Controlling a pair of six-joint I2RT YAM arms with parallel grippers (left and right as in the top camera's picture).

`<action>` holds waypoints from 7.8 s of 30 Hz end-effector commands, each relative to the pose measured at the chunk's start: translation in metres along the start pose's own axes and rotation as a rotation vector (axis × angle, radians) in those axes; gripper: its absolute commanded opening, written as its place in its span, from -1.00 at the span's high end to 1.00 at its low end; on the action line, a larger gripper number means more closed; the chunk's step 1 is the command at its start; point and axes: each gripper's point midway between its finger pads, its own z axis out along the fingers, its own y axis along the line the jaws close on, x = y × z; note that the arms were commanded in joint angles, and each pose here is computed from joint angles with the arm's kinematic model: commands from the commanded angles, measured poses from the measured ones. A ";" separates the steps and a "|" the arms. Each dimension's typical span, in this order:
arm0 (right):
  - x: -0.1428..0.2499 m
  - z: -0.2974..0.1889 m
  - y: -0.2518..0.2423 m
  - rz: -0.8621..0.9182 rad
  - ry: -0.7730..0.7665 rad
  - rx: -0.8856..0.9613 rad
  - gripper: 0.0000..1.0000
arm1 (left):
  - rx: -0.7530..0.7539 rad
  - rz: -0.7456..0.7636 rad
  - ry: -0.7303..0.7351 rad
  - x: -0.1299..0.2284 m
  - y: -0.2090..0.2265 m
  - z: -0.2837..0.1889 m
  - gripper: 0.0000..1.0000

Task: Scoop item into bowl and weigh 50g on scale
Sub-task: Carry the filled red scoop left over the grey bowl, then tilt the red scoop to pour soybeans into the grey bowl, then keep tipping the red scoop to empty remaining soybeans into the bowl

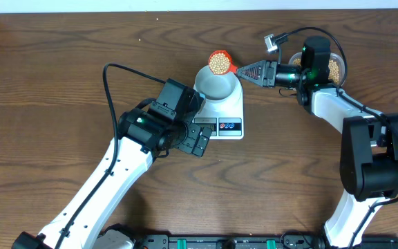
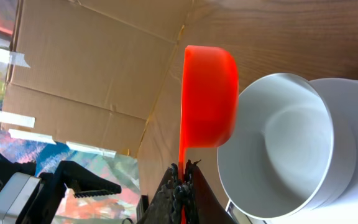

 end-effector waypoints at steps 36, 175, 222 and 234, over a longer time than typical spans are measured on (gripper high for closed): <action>0.019 0.016 -0.014 -0.038 0.050 0.087 0.97 | 0.004 0.014 0.004 0.001 0.001 0.000 -0.96; 0.015 0.021 0.008 -0.565 0.164 0.649 0.98 | 0.004 0.014 0.004 0.001 0.001 0.000 -0.96; 0.017 0.022 0.009 -0.665 0.202 0.641 0.98 | 0.004 0.014 0.004 0.001 0.001 0.000 -0.96; 0.020 0.022 0.008 -0.714 0.232 0.632 0.98 | 0.004 0.014 0.004 0.001 0.001 0.000 -0.95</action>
